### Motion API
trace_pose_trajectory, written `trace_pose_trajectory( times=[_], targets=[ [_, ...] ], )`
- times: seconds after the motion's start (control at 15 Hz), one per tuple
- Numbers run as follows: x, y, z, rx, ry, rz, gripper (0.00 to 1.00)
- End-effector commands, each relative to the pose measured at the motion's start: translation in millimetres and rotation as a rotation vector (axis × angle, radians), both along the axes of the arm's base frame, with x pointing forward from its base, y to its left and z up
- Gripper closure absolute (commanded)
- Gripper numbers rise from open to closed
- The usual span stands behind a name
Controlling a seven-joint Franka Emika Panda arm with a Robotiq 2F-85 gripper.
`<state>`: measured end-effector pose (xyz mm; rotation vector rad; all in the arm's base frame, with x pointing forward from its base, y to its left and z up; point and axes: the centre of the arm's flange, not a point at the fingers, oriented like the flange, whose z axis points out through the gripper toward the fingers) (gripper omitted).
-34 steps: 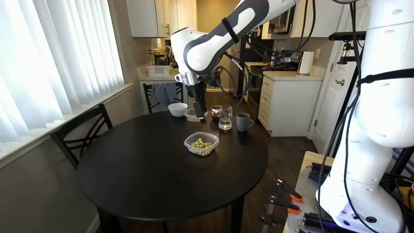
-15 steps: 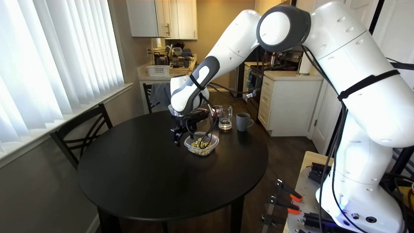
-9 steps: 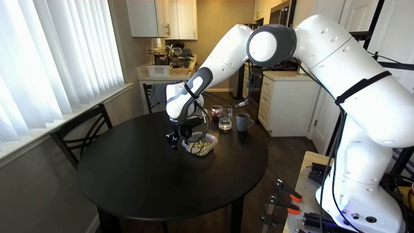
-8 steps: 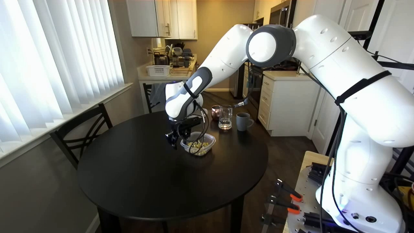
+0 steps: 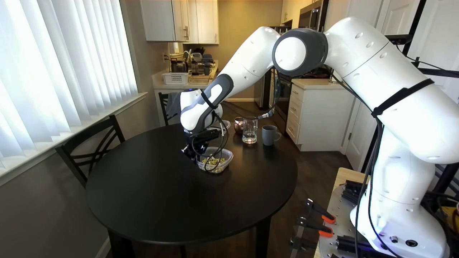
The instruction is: Pour the candy out of the clear container and onto the black table.
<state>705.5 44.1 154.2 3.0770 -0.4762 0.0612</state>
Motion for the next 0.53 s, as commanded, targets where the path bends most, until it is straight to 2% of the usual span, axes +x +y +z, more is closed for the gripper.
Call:
trace_pose_trajectory(
  times=[0.0, 0.07, 0.2, 0.27, 0.47],
  targets=[
    [4.8, 7.7, -2.0, 0.002, 0.007, -0.04, 0.96],
    [4.3, 9.3, 0.2, 0.007, 0.001, -0.04, 0.96],
    [0.1, 13.7, 12.6, 0.083, -0.035, -0.012, 0.97],
    [-3.9, 15.2, 22.2, 0.158, -0.066, 0.025, 0.97],
    [-10.2, 13.9, 44.9, 0.261, -0.149, 0.086, 0.97]
  ],
)
